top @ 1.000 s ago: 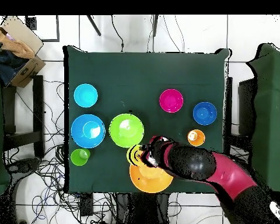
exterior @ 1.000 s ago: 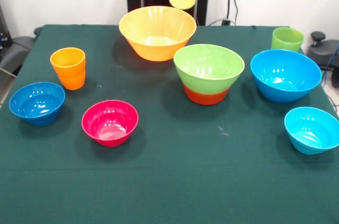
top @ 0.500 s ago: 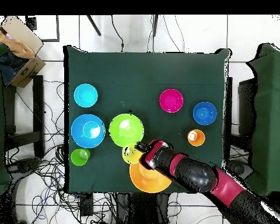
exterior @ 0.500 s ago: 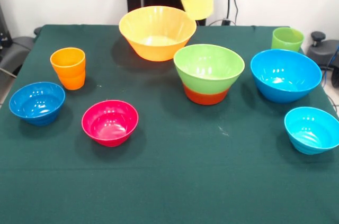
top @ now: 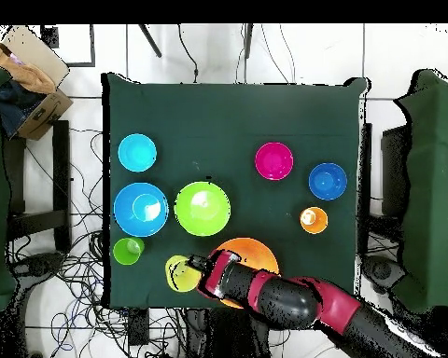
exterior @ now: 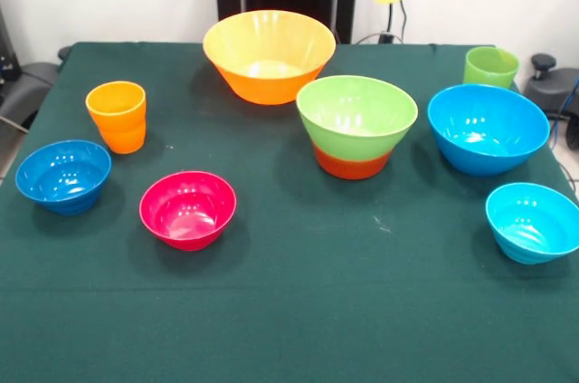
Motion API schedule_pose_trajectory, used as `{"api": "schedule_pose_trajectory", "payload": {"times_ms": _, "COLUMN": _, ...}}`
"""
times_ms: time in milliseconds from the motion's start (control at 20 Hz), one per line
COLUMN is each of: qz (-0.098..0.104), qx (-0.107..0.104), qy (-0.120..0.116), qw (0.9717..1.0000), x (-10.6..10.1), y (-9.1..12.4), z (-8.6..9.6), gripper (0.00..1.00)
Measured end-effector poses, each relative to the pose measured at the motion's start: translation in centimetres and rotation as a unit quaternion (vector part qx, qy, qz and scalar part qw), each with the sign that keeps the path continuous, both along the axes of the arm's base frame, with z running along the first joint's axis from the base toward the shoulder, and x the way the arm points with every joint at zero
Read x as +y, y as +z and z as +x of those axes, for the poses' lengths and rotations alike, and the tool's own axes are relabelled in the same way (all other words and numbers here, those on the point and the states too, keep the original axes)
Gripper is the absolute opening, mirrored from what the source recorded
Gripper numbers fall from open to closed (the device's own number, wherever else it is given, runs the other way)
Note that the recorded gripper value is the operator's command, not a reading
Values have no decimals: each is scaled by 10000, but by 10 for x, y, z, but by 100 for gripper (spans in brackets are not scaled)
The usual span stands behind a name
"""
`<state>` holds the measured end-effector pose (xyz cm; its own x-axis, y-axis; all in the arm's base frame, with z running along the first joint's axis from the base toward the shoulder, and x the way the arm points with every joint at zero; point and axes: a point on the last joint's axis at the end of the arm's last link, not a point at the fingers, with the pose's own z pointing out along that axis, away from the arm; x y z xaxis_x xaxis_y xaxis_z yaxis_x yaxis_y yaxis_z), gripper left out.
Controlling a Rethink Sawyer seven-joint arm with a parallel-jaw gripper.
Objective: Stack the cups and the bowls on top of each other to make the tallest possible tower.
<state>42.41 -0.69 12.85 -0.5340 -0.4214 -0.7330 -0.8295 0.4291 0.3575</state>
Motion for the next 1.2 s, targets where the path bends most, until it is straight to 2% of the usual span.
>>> {"api": "schedule_pose_trajectory", "payload": {"times_ms": 100, "qz": 31, "qx": -108, "qy": 110, "qw": 9999, "x": 6, "y": -2, "z": -6, "gripper": 0}}
{"api": "schedule_pose_trajectory", "payload": {"times_ms": 250, "qz": 123, "qx": -444, "qy": 348, "qw": 9983, "x": 17, "y": -9, "z": -24, "gripper": 0}}
{"api": "schedule_pose_trajectory", "payload": {"times_ms": 400, "qz": 226, "qx": -729, "qy": 419, "qw": 9962, "x": 21, "y": -17, "z": -37, "gripper": 0}}
{"api": "schedule_pose_trajectory", "payload": {"times_ms": 550, "qz": 337, "qx": -1013, "qy": 348, "qw": 9937, "x": 20, "y": -29, "z": -49, "gripper": 0}}
{"api": "schedule_pose_trajectory", "payload": {"times_ms": 600, "qz": 390, "qx": -1205, "qy": 256, "qw": 9916, "x": 19, "y": -37, "z": -56, "gripper": 0}}
{"api": "schedule_pose_trajectory", "payload": {"times_ms": 750, "qz": 411, "qx": -1431, "qy": 123, "qw": 9888, "x": 16, "y": -47, "z": -61, "gripper": 0}}
{"api": "schedule_pose_trajectory", "payload": {"times_ms": 900, "qz": 380, "qx": -1609, "qy": 53, "qw": 9862, "x": 14, "y": -53, "z": -62, "gripper": 0}}
{"api": "schedule_pose_trajectory", "payload": {"times_ms": 1150, "qz": 189, "qx": -2047, "qy": 75, "qw": 9786, "x": 17, "y": -70, "z": -60, "gripper": 0}}
{"api": "schedule_pose_trajectory", "payload": {"times_ms": 1200, "qz": 174, "qx": -2077, "qy": 81, "qw": 9780, "x": 18, "y": -71, "z": -60, "gripper": 0}}
